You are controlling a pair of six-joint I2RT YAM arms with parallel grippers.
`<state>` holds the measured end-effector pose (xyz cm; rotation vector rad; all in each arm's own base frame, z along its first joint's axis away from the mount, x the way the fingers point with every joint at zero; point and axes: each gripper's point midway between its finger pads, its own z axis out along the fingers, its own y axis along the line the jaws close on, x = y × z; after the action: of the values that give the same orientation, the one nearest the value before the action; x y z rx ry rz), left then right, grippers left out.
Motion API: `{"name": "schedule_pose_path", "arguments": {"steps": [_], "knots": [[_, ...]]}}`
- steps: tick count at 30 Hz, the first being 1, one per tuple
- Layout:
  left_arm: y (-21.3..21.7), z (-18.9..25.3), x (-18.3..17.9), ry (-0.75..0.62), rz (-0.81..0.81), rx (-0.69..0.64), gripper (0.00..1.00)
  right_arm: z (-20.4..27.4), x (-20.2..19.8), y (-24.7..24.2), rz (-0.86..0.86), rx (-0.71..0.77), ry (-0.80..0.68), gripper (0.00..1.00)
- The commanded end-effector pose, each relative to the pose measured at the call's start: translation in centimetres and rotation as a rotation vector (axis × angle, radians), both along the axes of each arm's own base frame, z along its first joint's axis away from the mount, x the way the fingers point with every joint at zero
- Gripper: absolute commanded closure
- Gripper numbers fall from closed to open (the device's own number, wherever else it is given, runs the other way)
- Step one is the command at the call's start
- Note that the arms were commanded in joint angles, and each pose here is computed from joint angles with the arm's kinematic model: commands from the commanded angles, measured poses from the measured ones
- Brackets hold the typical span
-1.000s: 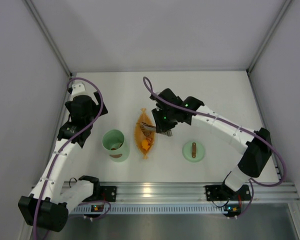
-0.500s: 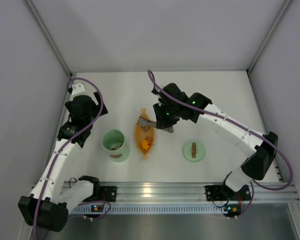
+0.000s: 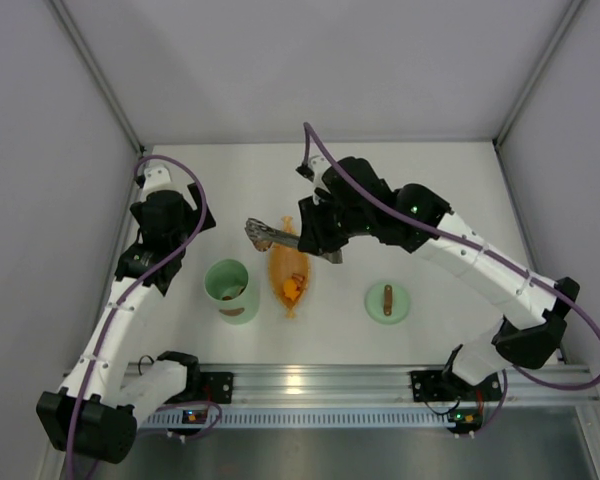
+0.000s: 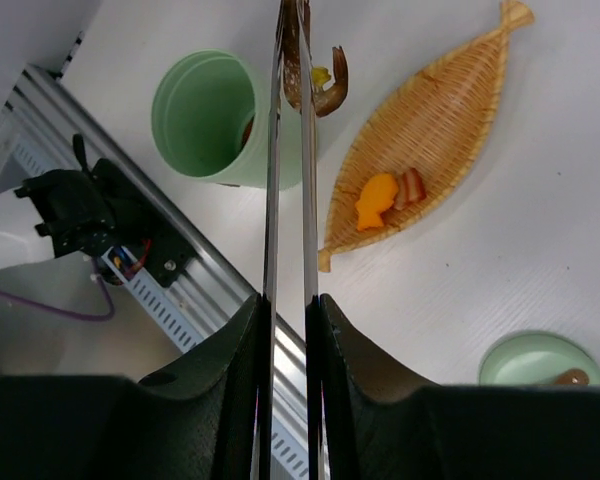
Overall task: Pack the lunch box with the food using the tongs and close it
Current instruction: Pick up the fake food from the plate, then place the fake food in the packing box.
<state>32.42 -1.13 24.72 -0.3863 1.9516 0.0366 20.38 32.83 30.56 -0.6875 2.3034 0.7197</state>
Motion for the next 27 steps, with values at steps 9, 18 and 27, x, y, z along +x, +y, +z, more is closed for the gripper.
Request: {"name": "schedule_pose_path", "arguments": {"steps": [9,18,27], "knots": [[0.1,1.8,0.5,-0.048,0.014,-0.015,0.01,4.8,-6.4,3.3,0.134,0.109,-0.035,0.82],[0.2,1.9,0.4,-0.051,0.014,-0.015,0.01,2.5,-8.0,4.9,0.159,0.084,-0.012,0.82],[0.2,2.0,0.4,-0.052,0.013,-0.014,0.01,1.4,-7.7,5.9,0.166,0.066,-0.006,0.79]]}}
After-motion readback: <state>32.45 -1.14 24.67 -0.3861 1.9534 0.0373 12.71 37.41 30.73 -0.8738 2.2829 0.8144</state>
